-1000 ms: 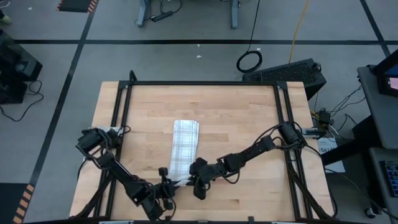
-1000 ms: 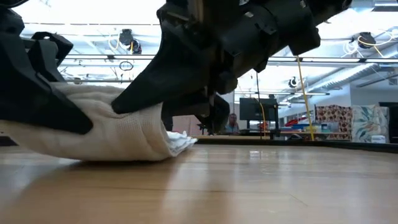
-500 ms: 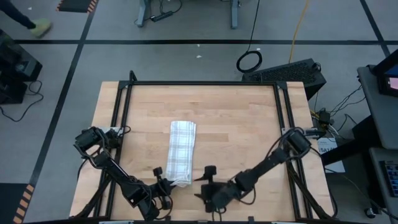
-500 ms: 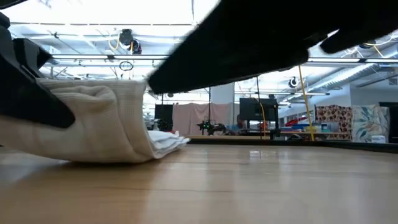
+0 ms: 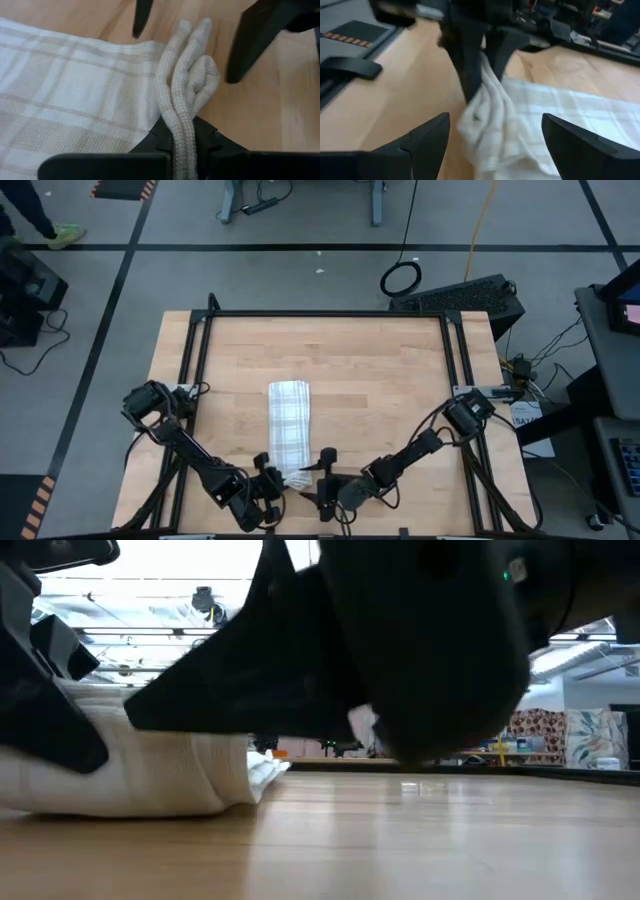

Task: Roll towel
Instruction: Roll the brown checkered towel

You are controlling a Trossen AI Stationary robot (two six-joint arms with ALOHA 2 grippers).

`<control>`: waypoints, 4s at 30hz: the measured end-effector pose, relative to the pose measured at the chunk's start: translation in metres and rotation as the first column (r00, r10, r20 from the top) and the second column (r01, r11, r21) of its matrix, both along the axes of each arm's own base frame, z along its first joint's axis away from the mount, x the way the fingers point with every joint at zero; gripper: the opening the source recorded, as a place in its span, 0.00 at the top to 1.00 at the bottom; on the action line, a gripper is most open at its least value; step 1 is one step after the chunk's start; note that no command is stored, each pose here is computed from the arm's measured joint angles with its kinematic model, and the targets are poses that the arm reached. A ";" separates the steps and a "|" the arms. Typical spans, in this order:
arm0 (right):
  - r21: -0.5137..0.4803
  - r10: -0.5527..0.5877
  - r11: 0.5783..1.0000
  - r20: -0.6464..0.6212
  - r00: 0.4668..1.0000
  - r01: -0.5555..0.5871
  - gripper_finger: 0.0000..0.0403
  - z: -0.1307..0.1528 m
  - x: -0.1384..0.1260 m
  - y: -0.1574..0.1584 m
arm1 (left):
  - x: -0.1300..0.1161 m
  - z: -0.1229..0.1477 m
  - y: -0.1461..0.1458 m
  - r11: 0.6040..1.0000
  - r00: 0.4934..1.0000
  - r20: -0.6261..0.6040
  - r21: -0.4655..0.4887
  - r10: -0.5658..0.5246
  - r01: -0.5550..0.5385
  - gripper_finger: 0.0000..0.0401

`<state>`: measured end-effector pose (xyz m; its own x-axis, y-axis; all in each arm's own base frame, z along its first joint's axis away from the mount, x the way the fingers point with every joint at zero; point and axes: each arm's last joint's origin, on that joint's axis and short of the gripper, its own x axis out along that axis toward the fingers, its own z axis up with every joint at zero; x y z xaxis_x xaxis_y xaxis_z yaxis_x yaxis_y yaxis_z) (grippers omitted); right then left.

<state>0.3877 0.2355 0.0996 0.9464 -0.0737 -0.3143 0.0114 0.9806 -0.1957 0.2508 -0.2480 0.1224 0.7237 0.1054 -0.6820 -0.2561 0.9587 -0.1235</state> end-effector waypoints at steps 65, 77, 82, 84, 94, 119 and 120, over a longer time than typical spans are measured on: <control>0.685 0.116 0.728 -0.113 0.987 -0.007 0.96 -0.002 0.031 -0.050 | -0.047 -0.007 -0.034 0.959 0.985 0.134 0.275 -0.109 0.069 0.34; 0.721 0.147 0.693 -0.129 0.981 -0.009 0.96 -0.002 0.030 -0.047 | -0.041 0.001 -0.029 0.981 0.989 0.135 0.190 -0.060 0.034 0.94; 0.737 0.169 0.675 -0.108 0.980 -0.035 0.94 0.005 0.026 -0.038 | -0.033 0.024 -0.022 0.998 0.997 0.075 -0.051 -0.027 0.031 0.93; 0.733 0.168 0.679 -0.090 0.982 -0.049 0.91 0.012 0.024 -0.034 | -0.032 0.032 -0.019 0.996 0.997 0.065 -0.084 -0.036 0.042 0.94; 0.466 0.216 0.877 -0.161 0.963 -0.119 0.64 0.030 0.004 -0.018 | -0.014 0.030 0.006 0.991 0.995 -0.074 -0.121 -0.068 0.059 0.95; -0.287 0.104 0.950 -0.088 0.991 -0.125 0.55 0.045 -0.038 0.046 | 0.004 0.026 0.036 0.929 0.996 0.067 -0.368 0.059 -0.030 0.95; -0.288 0.111 0.948 -0.108 0.988 -0.138 0.55 0.043 -0.037 0.043 | 0.003 0.024 0.037 0.922 0.994 0.075 -0.384 0.074 -0.040 0.95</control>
